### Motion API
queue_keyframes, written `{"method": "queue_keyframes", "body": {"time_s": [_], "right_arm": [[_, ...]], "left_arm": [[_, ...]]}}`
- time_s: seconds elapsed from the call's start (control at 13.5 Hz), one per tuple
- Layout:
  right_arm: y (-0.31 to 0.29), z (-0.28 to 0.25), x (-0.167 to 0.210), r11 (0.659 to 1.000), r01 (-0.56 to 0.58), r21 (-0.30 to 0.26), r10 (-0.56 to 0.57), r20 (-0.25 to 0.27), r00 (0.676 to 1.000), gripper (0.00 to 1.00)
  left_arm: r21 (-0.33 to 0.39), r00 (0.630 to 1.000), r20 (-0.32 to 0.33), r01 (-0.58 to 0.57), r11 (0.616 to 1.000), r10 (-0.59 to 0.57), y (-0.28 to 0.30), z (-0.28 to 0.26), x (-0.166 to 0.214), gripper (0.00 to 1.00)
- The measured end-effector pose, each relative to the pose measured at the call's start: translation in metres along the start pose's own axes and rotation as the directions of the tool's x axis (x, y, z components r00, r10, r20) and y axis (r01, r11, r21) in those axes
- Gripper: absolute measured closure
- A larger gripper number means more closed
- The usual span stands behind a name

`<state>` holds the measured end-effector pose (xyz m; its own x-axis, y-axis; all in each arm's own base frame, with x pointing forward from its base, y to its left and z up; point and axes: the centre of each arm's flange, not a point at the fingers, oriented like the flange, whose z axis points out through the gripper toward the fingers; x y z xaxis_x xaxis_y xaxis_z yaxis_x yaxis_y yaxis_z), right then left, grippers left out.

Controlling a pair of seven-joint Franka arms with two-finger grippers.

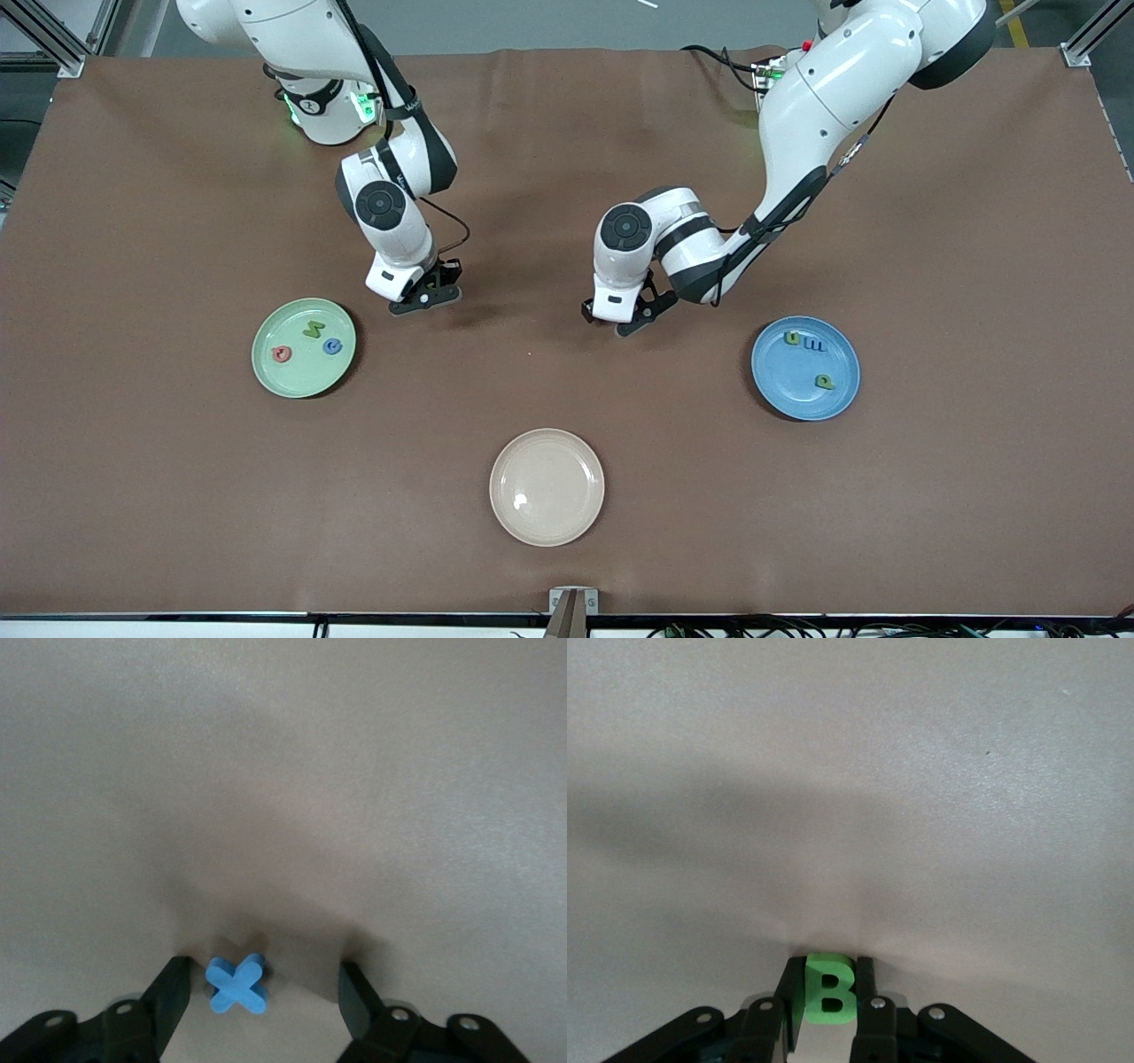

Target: Sort upper and lower case letters into plates

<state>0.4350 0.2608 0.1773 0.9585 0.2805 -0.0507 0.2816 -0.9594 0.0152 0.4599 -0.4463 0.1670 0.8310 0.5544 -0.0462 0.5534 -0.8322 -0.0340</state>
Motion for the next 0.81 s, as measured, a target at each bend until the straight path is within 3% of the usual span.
{"method": "queue_keyframes", "body": {"time_s": [0.07, 0.22, 0.3, 0.44, 0.52, 0.66, 0.81], "right_arm": [[0.003, 0.0, 0.001, 1.0, -0.007, 0.0, 0.007, 0.0, 1.0, 0.73], [0.014, -0.001, 0.004, 1.0, -0.028, 0.001, 0.028, 0.001, 1.0, 0.73], [0.023, -0.002, 0.007, 0.999, -0.039, 0.001, 0.039, 0.012, 0.999, 0.73], [0.048, -0.017, 0.023, 0.999, -0.033, 0.009, 0.032, 0.064, 0.997, 0.73], [0.063, -0.031, 0.034, 1.0, -0.024, 0.019, 0.022, 0.085, 0.996, 0.73], [0.101, -0.06, 0.056, 0.999, 0.004, 0.044, -0.009, 0.102, 0.995, 0.73], [0.146, -0.077, 0.07, 0.996, 0.055, 0.066, -0.061, 0.091, 0.994, 0.73]], "left_arm": [[0.0, 1.0, 0.0, 0.001, 1.0, -0.001, 0.0, 0.0, 0.0, 0.25], [-0.003, 1.0, -0.002, 0.006, 1.0, -0.006, 0.001, -0.002, 0.001, 0.4], [-0.003, 1.0, -0.002, 0.007, 1.0, -0.007, 0.001, -0.002, 0.001, 0.4], [-0.002, 1.0, -0.004, 0.011, 1.0, -0.011, 0.001, -0.003, 0.002, 0.55], [-0.002, 1.0, -0.004, 0.011, 1.0, -0.011, 0.001, -0.003, 0.002, 0.55], [-0.003, 1.0, -0.006, 0.012, 1.0, -0.012, 0.001, -0.004, 0.002, 0.67], [-0.004, 1.0, -0.006, 0.013, 1.0, -0.013, 0.001, -0.004, 0.003, 0.67]]}}
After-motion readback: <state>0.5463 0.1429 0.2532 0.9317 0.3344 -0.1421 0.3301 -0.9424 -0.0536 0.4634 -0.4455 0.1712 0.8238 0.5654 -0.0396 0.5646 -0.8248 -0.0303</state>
